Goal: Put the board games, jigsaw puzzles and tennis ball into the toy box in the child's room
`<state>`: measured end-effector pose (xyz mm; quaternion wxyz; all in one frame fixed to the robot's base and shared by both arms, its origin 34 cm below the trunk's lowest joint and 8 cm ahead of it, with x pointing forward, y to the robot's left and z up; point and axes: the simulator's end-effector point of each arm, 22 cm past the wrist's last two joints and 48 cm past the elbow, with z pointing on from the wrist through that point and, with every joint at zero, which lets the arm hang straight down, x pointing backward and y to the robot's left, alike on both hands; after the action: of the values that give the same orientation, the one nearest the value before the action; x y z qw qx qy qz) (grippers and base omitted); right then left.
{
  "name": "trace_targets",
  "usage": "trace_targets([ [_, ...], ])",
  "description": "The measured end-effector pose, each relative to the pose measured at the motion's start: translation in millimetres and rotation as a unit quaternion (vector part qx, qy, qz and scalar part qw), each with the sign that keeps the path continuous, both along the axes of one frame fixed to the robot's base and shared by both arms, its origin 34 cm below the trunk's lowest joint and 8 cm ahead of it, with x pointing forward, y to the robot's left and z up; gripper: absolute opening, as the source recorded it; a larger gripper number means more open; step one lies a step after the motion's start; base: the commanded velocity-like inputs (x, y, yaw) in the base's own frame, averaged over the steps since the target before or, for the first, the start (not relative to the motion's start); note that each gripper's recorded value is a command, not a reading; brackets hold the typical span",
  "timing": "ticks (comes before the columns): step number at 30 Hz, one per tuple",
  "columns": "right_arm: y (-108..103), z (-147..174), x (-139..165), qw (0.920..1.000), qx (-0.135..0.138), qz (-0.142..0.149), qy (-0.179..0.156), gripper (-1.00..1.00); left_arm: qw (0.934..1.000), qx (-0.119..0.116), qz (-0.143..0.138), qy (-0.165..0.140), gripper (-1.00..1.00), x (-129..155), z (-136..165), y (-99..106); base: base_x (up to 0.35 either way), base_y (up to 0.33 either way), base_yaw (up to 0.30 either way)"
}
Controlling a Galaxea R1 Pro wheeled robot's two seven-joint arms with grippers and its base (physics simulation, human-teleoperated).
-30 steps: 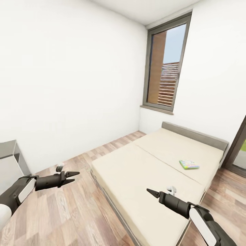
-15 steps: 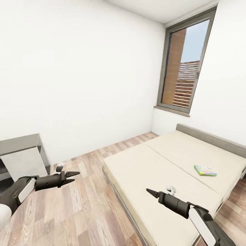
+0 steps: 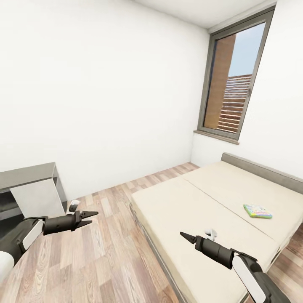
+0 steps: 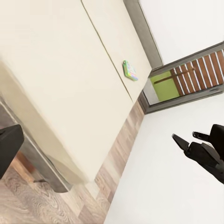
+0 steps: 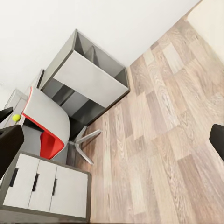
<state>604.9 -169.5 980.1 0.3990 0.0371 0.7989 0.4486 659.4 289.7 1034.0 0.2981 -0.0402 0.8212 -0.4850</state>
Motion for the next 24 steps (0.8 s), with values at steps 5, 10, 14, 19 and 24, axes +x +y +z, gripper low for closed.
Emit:
trace_targets([
  [5, 0.2, -0.9, 0.0, 1.0, 0.0, 0.0, 0.001, 1.0, 1.0, 0.0, 0.0, 0.001, 1.0, 0.0, -1.1, 0.0, -0.002, 0.0, 0.239],
  [10, 0.4, -2.0, 0.0, 1.0, 0.0, 0.0, 0.002, 1.0, 1.0, 0.0, 0.0, 0.002, 1.0, 0.1, -2.5, -0.1, -0.001, 0.0, 0.26],
  [14, 0.4, -3.1, -0.1, 1.0, 0.0, 0.0, 0.003, 1.0, 1.0, 0.0, 0.0, 0.003, 1.0, 0.2, -3.8, 0.0, 0.0, 0.0, 0.253],
  [19, 0.0, -3.8, 0.0, 1.0, 0.0, 0.0, 0.003, 1.0, 1.0, 0.0, 0.0, 0.005, 1.0, 0.3, -5.0, -0.2, 0.0, 0.0, 0.121],
  [24, 0.2, -3.8, 0.0, 1.0, 0.0, 0.0, 0.002, 1.0, 1.0, 0.0, 0.0, 0.005, 1.0, 0.3, -5.4, -0.1, 0.0, 0.0, 0.033],
])
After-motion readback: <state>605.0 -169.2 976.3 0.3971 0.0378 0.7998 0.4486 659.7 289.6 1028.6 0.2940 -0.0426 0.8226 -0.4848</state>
